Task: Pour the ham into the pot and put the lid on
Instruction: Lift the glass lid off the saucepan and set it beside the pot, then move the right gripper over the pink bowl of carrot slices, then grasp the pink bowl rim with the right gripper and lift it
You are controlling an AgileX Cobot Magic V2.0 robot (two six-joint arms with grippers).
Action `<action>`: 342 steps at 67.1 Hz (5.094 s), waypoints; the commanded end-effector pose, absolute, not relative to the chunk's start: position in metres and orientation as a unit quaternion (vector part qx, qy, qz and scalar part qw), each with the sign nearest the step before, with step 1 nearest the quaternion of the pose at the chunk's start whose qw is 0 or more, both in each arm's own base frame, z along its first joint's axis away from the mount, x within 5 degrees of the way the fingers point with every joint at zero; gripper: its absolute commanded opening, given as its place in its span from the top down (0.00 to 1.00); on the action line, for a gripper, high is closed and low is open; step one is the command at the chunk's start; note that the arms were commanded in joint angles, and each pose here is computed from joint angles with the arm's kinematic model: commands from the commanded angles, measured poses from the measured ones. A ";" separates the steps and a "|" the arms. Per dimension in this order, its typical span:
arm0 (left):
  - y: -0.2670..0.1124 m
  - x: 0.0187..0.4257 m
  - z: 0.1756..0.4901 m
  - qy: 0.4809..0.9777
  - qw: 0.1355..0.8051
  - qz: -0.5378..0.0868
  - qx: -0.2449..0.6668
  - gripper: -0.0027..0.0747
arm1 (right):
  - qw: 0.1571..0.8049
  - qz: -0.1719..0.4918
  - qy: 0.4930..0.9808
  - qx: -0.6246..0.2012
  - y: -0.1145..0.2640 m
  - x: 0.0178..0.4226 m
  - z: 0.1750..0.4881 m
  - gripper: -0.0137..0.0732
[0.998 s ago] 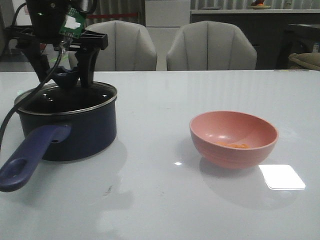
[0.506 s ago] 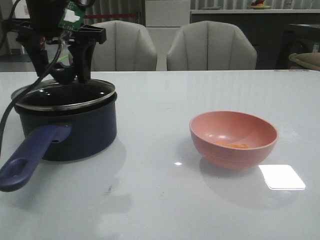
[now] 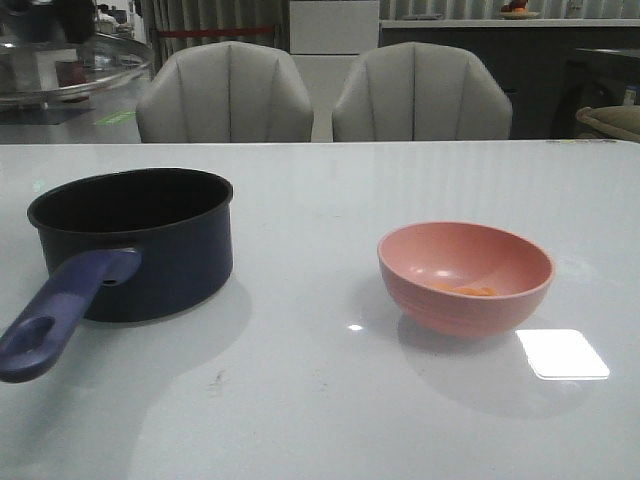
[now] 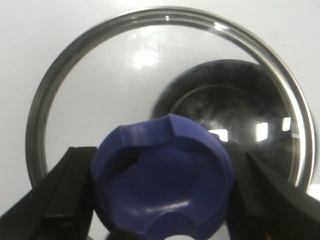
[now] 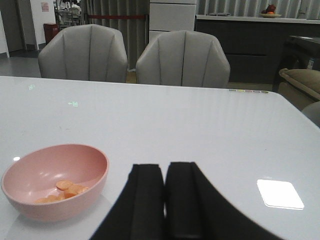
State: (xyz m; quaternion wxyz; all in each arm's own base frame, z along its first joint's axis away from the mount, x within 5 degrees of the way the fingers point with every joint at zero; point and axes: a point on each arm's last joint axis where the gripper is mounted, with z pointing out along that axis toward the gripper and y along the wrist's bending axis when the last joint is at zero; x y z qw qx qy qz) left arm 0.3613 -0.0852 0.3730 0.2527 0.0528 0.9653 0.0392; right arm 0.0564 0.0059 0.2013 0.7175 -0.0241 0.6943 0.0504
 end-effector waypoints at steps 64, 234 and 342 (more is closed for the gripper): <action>0.004 0.334 0.202 0.986 0.162 0.022 -0.042 0.59 | 0.756 0.049 0.652 -0.030 0.006 0.054 0.212 0.66; -0.012 0.040 0.294 0.713 0.682 -0.131 0.095 0.14 | 0.784 0.066 0.616 -0.016 0.006 0.051 0.266 0.66; -0.012 0.040 0.294 0.713 0.682 -0.134 0.094 0.14 | 0.333 0.093 0.937 -0.053 0.100 0.322 0.202 0.51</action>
